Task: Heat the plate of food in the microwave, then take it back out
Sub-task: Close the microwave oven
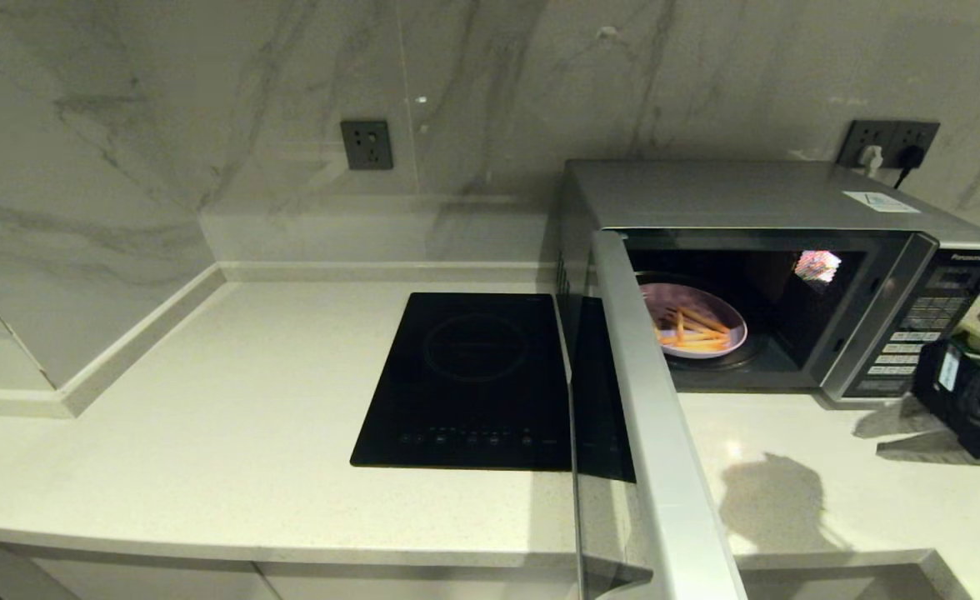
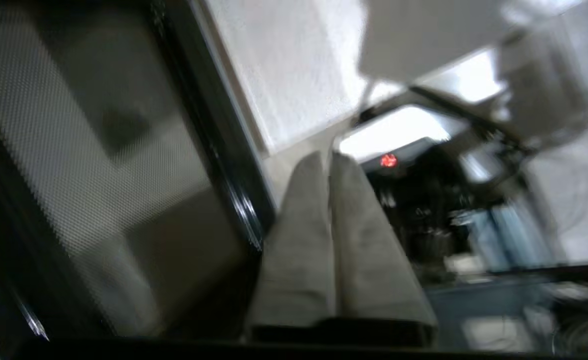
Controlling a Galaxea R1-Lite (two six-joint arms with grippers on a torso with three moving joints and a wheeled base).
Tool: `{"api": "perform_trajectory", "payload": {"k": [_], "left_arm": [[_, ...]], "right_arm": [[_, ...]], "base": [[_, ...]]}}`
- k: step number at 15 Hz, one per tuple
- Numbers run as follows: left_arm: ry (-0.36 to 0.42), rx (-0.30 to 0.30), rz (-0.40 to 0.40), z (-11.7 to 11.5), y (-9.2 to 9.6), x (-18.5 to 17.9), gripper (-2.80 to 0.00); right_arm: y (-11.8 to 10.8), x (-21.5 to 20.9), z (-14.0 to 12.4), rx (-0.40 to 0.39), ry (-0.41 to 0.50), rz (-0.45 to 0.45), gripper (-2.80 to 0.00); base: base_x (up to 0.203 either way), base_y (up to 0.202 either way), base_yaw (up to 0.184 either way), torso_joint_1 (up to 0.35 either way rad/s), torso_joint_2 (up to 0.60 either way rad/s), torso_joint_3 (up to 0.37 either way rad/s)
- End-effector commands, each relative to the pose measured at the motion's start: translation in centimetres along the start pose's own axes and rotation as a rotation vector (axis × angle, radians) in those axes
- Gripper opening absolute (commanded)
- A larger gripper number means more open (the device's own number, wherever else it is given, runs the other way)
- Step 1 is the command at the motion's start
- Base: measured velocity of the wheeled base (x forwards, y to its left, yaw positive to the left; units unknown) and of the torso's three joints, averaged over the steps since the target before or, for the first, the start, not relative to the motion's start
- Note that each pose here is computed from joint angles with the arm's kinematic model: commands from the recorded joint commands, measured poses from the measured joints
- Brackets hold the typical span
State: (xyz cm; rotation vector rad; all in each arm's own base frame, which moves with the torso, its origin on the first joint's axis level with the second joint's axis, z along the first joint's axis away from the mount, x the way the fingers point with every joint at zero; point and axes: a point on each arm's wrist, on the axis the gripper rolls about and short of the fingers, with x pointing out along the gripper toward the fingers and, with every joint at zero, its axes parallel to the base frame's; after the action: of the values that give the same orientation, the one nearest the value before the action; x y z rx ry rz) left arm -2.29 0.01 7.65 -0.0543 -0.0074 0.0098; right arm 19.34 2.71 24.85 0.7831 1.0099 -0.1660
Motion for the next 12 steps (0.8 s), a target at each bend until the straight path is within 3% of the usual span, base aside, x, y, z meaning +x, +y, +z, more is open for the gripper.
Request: {"api": "perform_trajectory", "payload": {"k": [1,3,6,12], "left_arm": [[-0.001,-0.001,0.001,0.0,0.0,0.0,-2.8],[-0.001,-0.001,0.001,0.0,0.0,0.0,-2.8],[-0.001,-0.001,0.001,0.0,0.0,0.0,-2.8],[-0.001,-0.001,0.001,0.0,0.0,0.0,-2.8]], "right_arm": [[-0.1,-3.0,-1.7,-0.178,0.018,0.02,-2.8],[1.3,-4.4,-1.9,-0.277,0.027,0.048,-2.8],[4.5,-4.5,-0.8,-0.332,0.041,0.039,-2.8],[10.6,-2.5,-1.6,-0.473,0.059,0.077,-2.8]], "base": [[0.0,0.0,0.0,0.0,0.0,0.0],[0.0,0.0,0.0,0.0,0.0,0.0],[0.0,0.0,0.0,0.0,0.0,0.0],[0.0,0.0,0.0,0.0,0.0,0.0]]}}
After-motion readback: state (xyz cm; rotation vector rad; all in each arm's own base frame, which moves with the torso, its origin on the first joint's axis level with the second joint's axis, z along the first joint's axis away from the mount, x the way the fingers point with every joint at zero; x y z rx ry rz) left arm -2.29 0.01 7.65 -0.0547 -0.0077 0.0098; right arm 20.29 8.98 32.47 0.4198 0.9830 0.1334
